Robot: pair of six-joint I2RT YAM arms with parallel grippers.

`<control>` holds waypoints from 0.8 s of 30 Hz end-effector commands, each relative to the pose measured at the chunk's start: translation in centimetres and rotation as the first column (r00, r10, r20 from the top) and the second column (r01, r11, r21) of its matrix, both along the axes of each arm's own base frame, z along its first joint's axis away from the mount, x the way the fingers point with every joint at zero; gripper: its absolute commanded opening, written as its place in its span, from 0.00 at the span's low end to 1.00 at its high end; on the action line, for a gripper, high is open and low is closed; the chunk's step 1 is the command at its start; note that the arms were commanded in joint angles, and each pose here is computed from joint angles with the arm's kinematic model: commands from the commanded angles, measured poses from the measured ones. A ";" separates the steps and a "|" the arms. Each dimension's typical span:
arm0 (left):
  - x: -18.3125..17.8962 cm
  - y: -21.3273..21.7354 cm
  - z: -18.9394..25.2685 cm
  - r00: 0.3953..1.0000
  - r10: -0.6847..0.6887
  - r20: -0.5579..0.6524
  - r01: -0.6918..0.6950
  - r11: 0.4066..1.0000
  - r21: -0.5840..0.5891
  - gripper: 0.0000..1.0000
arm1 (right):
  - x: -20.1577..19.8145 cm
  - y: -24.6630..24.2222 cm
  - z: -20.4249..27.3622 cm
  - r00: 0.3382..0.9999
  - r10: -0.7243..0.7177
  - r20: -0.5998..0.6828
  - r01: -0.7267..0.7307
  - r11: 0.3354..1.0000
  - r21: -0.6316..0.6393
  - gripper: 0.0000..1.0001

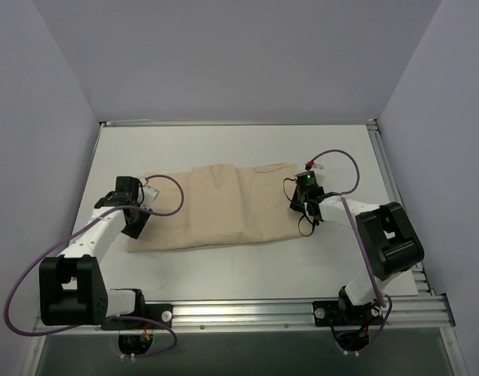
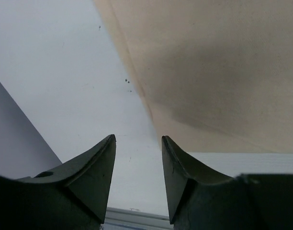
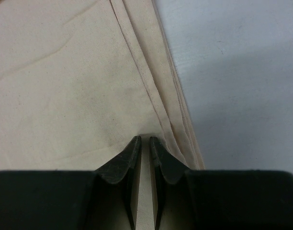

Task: Open and lay out the surgical kit
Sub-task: Open the surgical kit at the center of the board.

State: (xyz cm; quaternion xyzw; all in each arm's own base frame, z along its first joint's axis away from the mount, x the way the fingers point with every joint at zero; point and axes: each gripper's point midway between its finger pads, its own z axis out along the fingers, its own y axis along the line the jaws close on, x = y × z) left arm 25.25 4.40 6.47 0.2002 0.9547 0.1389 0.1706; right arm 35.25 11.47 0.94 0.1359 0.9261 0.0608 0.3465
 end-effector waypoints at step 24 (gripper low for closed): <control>14.2 -0.3 6.3 0.975 0.210 0.077 -0.181 0.942 -0.283 0.89 | 10.6 -0.7 3.7 0.985 0.155 -0.072 -0.159 0.986 -0.056 0.56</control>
